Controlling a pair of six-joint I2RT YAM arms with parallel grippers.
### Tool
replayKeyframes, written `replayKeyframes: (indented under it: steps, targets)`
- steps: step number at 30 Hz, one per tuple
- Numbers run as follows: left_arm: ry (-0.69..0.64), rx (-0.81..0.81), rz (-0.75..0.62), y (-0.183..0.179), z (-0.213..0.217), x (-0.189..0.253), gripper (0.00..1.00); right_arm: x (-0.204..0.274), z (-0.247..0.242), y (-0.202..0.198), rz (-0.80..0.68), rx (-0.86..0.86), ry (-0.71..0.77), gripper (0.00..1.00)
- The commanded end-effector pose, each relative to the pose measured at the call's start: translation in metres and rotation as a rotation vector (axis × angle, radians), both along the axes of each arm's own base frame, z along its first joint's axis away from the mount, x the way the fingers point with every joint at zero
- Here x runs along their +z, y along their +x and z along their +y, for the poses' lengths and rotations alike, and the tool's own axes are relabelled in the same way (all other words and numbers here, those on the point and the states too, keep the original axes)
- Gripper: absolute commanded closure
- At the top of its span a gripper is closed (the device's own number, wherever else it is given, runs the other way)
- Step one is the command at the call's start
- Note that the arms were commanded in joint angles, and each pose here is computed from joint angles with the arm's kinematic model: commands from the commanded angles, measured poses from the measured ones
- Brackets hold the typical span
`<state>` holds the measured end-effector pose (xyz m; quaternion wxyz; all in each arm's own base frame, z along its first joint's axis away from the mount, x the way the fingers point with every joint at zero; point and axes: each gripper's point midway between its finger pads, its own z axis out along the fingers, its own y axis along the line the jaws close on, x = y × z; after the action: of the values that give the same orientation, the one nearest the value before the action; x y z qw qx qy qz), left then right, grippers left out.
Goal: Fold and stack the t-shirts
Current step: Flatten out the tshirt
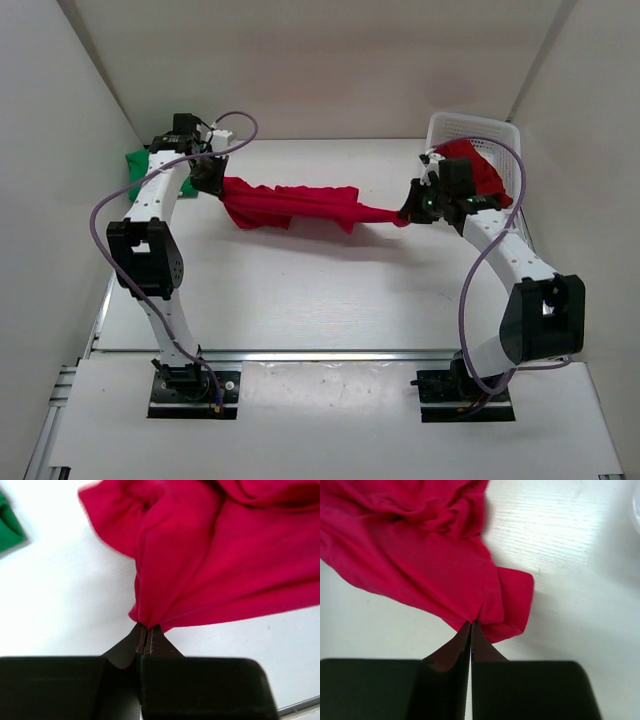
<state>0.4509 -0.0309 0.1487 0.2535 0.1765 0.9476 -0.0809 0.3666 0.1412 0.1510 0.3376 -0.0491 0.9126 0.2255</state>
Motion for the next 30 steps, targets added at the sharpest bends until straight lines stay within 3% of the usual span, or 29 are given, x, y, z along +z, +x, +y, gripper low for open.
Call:
replayKeyframes:
  steps: [1, 3, 7, 11, 15, 16, 22, 27, 30]
  targets:
    - [0.084, -0.036, -0.101, -0.001, -0.002, 0.042, 1.0, 0.014, 0.011, -0.002, -0.07, 0.107, -0.013, 1.0]
    - [0.058, -0.044, -0.121, 0.001, -0.008, 0.052, 1.0, 0.028, 0.02, -0.001, -0.096, 0.144, -0.009, 1.0]
    - [0.022, -0.051, -0.279, 0.014, -0.009, 0.113, 1.0, 0.092, 0.033, 0.018, -0.247, 0.166, 0.033, 1.0]
    - [-0.008, -0.07, -0.571, 0.016, -0.019, 0.219, 1.0, 0.181, 0.045, 0.028, -0.449, 0.201, 0.105, 1.0]
    - [-0.035, -0.032, -0.871, 0.004, -0.021, 0.333, 1.0, 0.265, 0.077, 0.019, -0.684, 0.279, 0.064, 1.0]
    - [-0.06, 0.006, -1.014, -0.004, -0.024, 0.384, 1.0, 0.316, 0.095, 0.009, -0.847, 0.308, 0.026, 1.0]
    - [-0.094, -0.059, -1.013, -0.007, -0.058, 0.384, 1.0, 0.341, 0.103, -0.007, -0.962, 0.285, 0.037, 1.0]
    - [-0.103, -0.052, -0.951, 0.019, -0.074, 0.354, 1.0, 0.295, 0.109, -0.007, -0.826, 0.299, 0.131, 1.0]
    - [-0.125, -0.067, -0.923, 0.034, -0.09, 0.338, 1.0, 0.27, 0.14, -0.022, -0.742, 0.398, 0.185, 1.0]
